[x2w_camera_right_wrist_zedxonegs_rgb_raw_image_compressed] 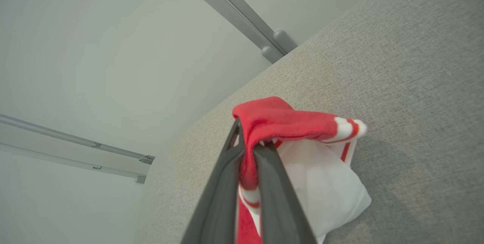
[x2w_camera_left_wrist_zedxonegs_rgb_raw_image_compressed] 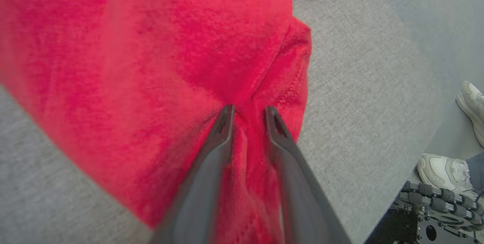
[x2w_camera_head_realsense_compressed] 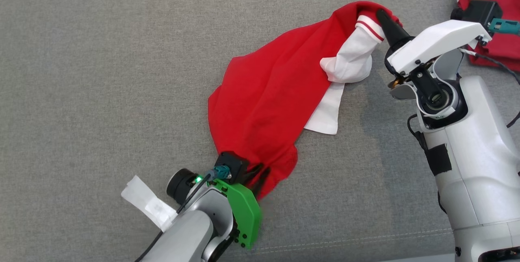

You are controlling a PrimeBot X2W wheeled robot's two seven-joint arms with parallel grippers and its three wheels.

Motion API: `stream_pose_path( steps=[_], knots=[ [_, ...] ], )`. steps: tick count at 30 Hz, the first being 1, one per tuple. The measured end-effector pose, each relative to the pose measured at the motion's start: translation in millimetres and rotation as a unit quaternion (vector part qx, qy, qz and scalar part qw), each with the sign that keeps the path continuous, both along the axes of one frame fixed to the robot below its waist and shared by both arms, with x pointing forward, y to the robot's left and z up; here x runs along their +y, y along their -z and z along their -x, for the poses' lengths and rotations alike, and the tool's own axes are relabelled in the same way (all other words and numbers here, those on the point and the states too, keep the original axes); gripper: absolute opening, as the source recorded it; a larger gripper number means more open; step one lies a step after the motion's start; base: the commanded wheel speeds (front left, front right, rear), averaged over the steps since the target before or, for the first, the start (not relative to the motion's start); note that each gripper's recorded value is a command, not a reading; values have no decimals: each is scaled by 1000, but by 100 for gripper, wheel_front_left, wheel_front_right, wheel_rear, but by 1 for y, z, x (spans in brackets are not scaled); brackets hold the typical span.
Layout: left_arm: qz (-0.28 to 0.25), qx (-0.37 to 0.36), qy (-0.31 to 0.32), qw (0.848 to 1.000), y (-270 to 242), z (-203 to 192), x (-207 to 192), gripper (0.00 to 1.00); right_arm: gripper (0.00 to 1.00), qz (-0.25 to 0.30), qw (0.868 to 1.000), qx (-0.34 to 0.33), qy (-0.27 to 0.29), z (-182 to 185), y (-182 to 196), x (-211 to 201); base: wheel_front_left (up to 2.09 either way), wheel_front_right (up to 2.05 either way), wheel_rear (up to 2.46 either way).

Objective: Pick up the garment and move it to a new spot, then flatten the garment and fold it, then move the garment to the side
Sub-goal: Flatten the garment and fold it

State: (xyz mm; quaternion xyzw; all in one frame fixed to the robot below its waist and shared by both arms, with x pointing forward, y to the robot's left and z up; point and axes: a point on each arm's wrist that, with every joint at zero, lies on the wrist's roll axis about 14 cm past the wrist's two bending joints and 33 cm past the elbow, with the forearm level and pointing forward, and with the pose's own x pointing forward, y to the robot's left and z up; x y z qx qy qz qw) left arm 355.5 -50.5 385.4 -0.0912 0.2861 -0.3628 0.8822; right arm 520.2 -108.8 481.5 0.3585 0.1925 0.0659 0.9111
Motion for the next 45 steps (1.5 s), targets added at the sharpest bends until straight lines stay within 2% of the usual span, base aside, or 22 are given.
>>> stream_pose_path(
  steps=[6,10,14,19,22,28,34,38,42,45],
  knots=[
    [-9,-2,-8,1000,2,-5,7,0,0,-5,1000,-4,13,1,-1,-4,0,0,0],
    [10,3,-23,1000,-3,-7,9,0,0,-6,1000,-7,17,3,-4,-5,0,0,0],
    [60,8,-61,996,-22,-20,18,0,0,-16,1000,-13,24,4,-8,-6,0,0,0],
    [149,-15,-91,984,-74,-42,30,0,0,-30,999,-13,31,11,-9,-7,0,0,0],
    [194,12,-76,978,-102,-42,39,0,0,-44,999,-13,15,16,-14,2,0,0,0],
    [199,51,-9,979,-129,-25,50,0,0,-74,995,-41,-44,24,-43,31,0,0,0],
    [257,48,82,962,-191,1,42,0,0,-116,986,-103,-57,30,-95,27,0,0,0],
    [273,32,90,957,-215,1,60,0,0,-153,977,-140,-56,39,-127,16,0,0,0],
    [296,48,82,950,-221,0,73,0,0,-172,975,-134,-53,46,-129,9,0,0,0],
    [294,86,46,951,-208,-11,91,0,0,-165,980,-101,-51,47,-112,8,0,0,0]
  ],
)
